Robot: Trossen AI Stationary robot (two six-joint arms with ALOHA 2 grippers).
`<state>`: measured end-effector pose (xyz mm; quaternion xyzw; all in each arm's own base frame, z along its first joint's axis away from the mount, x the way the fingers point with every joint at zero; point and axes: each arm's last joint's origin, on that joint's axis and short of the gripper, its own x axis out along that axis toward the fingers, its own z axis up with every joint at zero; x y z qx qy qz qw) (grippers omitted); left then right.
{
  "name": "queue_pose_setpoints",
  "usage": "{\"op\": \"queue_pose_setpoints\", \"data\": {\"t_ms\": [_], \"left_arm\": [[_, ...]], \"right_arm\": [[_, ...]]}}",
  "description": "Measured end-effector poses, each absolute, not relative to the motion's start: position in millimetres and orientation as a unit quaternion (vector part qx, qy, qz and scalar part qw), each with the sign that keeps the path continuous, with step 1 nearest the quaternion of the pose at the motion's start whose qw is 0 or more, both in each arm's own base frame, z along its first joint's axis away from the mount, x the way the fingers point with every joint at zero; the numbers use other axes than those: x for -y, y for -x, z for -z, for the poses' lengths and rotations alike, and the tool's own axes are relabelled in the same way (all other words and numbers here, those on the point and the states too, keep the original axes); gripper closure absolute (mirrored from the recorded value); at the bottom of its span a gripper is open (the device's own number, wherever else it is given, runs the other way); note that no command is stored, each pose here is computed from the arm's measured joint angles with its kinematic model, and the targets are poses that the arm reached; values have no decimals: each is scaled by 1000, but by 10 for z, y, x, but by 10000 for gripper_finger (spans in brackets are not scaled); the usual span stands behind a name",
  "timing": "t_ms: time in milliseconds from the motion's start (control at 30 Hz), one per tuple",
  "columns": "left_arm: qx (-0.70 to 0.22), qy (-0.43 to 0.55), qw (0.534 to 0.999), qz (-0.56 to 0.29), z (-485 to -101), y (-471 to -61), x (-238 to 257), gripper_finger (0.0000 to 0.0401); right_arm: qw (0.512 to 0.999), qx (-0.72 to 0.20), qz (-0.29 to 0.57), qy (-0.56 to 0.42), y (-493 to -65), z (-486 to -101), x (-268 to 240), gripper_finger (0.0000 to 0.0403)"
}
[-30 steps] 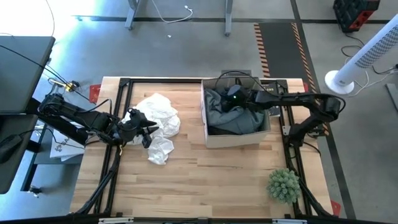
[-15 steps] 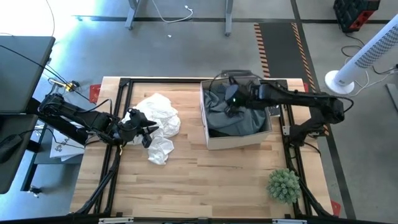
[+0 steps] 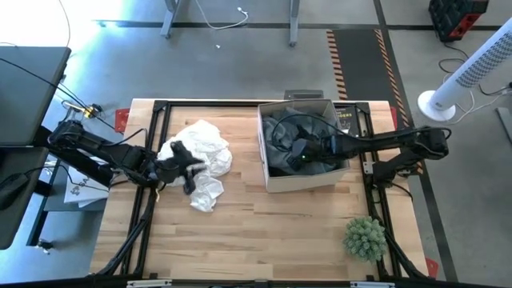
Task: Sort clothes
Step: Put the gray pants into the laundry organizer, then put the white sock into the laundry organizer
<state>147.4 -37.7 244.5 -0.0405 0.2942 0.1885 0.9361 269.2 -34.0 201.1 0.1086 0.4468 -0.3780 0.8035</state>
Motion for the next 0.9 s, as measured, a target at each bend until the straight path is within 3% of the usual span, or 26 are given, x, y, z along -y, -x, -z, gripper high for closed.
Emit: {"op": "queue_pose_setpoints", "data": {"t_ms": [100,267,500,633,733,900], "left_arm": [[-321,-29,943,-79,-2416,-1581,475,288],[-377,-98,921,-27,-2188,-1809,598,288],[-497,-69,862,-69,-1651,-2080,626,288],[-544,-42,831,-112,-1391,-2183,527,288],[-557,-15,824,-99,-1276,-2281,464,300],[-558,20,825,-92,-1281,-2395,363,381]], "right_arm": [[819,-431,372,-75,-2716,-2228,280,231],[872,-314,377,-7,-2735,-2981,49,231],[917,-207,340,15,-2576,-3624,-412,231],[930,-198,308,19,-2556,-3641,-638,231],[938,-191,291,4,-2527,-3604,-773,231],[941,-193,276,-24,-2486,-3413,-951,231]]}}
